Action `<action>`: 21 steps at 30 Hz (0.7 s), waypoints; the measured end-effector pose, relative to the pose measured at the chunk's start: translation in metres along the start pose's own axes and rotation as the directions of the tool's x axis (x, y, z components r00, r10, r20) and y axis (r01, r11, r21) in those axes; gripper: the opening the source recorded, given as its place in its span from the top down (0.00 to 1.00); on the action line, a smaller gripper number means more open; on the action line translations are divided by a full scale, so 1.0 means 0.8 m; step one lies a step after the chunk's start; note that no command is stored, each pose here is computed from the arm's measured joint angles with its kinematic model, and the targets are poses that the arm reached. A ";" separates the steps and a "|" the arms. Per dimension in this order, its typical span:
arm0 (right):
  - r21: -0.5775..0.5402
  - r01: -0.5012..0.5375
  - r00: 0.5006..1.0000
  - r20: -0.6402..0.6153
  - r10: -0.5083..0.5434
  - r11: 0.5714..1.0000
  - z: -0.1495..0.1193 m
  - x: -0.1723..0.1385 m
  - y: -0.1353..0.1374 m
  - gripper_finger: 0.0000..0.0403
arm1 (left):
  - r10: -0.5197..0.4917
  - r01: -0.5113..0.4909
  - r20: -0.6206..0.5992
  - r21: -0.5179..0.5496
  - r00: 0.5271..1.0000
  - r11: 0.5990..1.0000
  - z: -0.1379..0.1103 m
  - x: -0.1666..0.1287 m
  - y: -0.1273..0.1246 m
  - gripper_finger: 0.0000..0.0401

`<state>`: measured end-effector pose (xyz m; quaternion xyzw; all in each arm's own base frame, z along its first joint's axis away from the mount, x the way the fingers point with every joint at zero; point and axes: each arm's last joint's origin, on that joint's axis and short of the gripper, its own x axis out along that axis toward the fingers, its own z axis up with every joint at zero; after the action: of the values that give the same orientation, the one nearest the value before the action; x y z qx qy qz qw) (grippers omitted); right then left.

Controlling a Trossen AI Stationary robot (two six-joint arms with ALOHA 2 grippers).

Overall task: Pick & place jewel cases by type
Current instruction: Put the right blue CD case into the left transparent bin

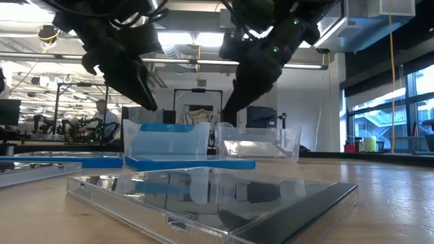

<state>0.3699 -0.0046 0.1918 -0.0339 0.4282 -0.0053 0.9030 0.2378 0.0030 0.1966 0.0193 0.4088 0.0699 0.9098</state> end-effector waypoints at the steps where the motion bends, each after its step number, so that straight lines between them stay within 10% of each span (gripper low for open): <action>1: -0.022 0.008 1.000 -0.007 -0.008 1.000 -0.001 0.001 0.005 0.56 | -0.015 0.015 0.010 -0.019 1.000 1.000 0.001 0.003 -0.001 0.65; 10: -0.084 -0.024 1.000 -0.013 0.023 0.996 -0.005 0.016 0.037 0.56 | -0.005 0.001 -0.016 -0.197 1.000 0.980 0.000 0.023 0.001 0.70; 21: -0.140 -0.027 0.999 -0.034 0.023 0.990 -0.018 0.054 0.056 0.56 | 0.000 -0.008 -0.044 -0.174 0.999 0.985 -0.004 0.044 -0.002 0.69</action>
<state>0.3856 0.0377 0.1464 -0.0918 0.4425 0.0355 0.8914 0.2589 0.0065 0.1679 -0.0612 0.4206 0.1076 0.8987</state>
